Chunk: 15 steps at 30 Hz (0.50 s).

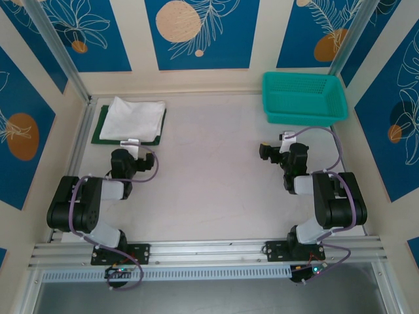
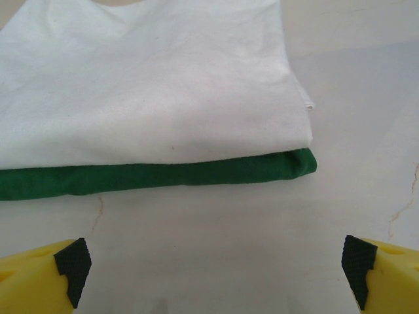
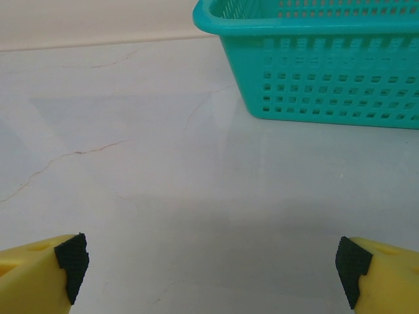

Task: Fold and stack the t-shirts

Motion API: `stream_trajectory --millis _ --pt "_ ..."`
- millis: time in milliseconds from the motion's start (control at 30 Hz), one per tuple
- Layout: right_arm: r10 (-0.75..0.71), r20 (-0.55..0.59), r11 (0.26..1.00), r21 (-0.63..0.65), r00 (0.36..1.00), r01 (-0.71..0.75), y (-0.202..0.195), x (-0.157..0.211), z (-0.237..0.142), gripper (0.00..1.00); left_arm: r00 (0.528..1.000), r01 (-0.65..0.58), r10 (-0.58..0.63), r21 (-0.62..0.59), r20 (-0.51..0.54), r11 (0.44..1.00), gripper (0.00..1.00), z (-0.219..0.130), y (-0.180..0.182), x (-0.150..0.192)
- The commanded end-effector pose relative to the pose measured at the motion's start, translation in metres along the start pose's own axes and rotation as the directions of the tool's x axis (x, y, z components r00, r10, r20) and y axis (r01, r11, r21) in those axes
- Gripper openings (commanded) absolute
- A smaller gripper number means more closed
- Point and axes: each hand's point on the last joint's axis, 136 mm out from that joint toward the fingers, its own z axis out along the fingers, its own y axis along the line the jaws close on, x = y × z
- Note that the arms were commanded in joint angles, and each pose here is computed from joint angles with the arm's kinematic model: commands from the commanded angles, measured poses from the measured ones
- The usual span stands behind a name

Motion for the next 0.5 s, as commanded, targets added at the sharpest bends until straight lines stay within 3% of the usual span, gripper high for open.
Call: stream_trajectory --millis 0,467 --pt "0.012 0.004 1.000 -0.012 1.000 -0.012 0.0023 0.0002 -0.0022 0.99 0.999 -0.011 0.010 0.013 0.042 1.000 1.00 -0.0004 -0.0005 -0.0117" --pt "0.022 -0.003 0.999 -0.028 1.000 -0.022 0.0025 0.0007 -0.0020 0.99 0.999 -0.011 0.010 0.014 0.042 1.000 1.00 -0.0003 -0.0010 -0.0118"
